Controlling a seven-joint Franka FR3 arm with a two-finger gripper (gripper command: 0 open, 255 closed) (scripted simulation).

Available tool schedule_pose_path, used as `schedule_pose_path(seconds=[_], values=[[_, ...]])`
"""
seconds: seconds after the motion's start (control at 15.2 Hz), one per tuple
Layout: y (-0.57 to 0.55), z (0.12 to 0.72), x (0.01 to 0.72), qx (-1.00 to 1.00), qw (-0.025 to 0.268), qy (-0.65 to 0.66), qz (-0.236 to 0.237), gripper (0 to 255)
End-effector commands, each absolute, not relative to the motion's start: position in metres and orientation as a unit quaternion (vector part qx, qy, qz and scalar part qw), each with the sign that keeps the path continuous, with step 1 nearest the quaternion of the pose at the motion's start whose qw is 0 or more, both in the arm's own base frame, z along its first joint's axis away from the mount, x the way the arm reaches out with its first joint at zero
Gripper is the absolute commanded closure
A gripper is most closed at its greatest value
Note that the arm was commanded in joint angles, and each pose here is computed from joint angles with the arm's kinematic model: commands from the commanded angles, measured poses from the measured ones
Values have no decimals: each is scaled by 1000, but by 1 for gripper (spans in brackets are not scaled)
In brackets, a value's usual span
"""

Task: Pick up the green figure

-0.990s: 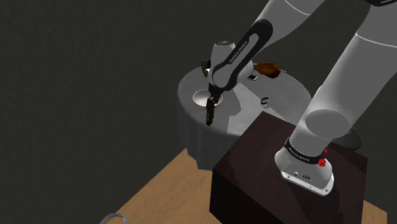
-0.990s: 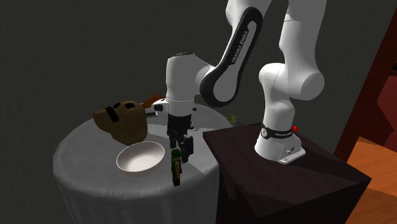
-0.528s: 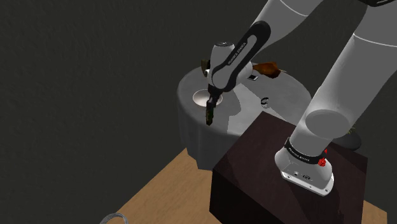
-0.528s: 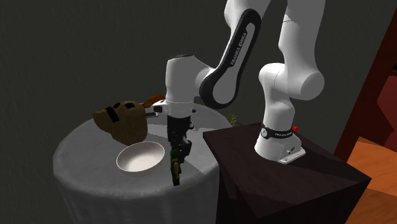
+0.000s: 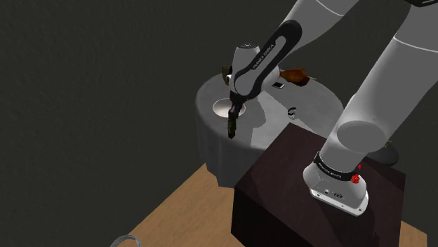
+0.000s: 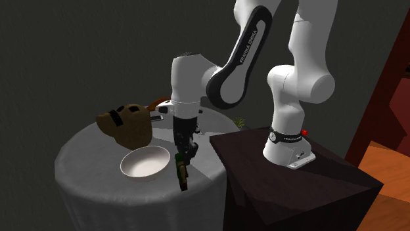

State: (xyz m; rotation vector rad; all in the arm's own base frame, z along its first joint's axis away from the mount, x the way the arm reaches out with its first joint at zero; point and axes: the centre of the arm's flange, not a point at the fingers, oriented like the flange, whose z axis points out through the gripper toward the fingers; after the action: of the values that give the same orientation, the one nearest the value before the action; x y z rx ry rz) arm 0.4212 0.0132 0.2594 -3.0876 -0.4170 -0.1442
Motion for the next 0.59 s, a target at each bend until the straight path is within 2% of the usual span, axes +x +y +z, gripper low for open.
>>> schedule_pose_path(seconds=[0.0,0.53], values=[[14,269,420,-990,12,-134,-45,255],[14,311,420,-990,12,-134,-45,255]])
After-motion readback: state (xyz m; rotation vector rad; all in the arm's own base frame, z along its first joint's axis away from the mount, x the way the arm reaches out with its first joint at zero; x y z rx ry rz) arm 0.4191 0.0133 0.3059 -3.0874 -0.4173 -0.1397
